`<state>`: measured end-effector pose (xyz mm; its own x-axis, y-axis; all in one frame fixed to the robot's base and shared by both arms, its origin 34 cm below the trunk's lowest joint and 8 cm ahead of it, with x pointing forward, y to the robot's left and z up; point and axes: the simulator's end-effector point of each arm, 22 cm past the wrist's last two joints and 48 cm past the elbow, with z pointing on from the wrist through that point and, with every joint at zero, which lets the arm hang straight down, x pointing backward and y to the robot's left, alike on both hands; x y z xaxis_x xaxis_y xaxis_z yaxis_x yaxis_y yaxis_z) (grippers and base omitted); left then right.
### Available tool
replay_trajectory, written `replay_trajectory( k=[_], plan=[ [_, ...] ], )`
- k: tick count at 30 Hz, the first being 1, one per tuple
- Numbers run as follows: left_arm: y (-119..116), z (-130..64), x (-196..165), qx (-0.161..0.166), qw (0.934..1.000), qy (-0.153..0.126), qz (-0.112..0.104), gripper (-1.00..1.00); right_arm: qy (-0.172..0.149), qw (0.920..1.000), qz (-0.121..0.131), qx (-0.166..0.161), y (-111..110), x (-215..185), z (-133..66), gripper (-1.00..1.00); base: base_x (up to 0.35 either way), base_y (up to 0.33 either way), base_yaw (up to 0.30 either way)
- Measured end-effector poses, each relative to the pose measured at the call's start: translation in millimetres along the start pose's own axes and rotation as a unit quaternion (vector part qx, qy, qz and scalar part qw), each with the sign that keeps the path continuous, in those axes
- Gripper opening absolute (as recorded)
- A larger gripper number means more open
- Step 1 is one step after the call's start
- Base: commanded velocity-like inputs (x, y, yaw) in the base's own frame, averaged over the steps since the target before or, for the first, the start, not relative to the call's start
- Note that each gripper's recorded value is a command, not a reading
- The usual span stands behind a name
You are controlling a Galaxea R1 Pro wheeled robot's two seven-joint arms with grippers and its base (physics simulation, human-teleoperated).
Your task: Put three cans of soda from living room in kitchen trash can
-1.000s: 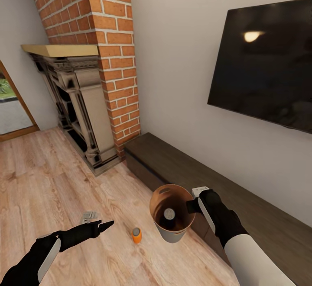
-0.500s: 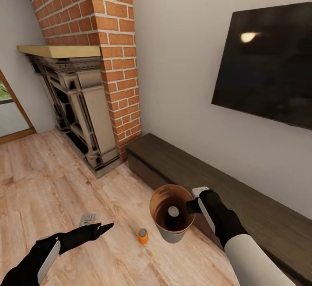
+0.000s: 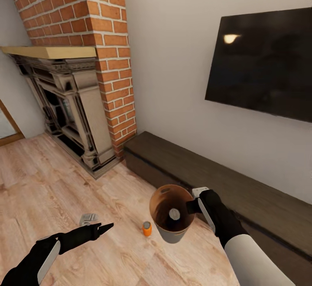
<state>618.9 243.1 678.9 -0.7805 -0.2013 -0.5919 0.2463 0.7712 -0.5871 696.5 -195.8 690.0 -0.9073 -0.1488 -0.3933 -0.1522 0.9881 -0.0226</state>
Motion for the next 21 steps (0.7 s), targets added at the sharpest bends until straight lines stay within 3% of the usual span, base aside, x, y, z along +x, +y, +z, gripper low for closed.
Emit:
replay_trajectory(
  k=[9, 21],
  plan=[
    [-1.1, -0.7, -1.7, 0.000, 1.0000, -0.002, 0.001, 1.00, -0.002, 1.0000, -0.001, 0.001, -0.5, -1.2, -1.8, -1.00, -0.216, 0.253, -0.213],
    [-3.3, -2.2, -5.1, 0.002, 1.0000, -0.005, 0.004, 1.00, 0.001, 1.0000, -0.001, 0.001, -0.3, 2.3, -1.7, -1.00, -0.030, 0.247, -0.245]
  ],
)
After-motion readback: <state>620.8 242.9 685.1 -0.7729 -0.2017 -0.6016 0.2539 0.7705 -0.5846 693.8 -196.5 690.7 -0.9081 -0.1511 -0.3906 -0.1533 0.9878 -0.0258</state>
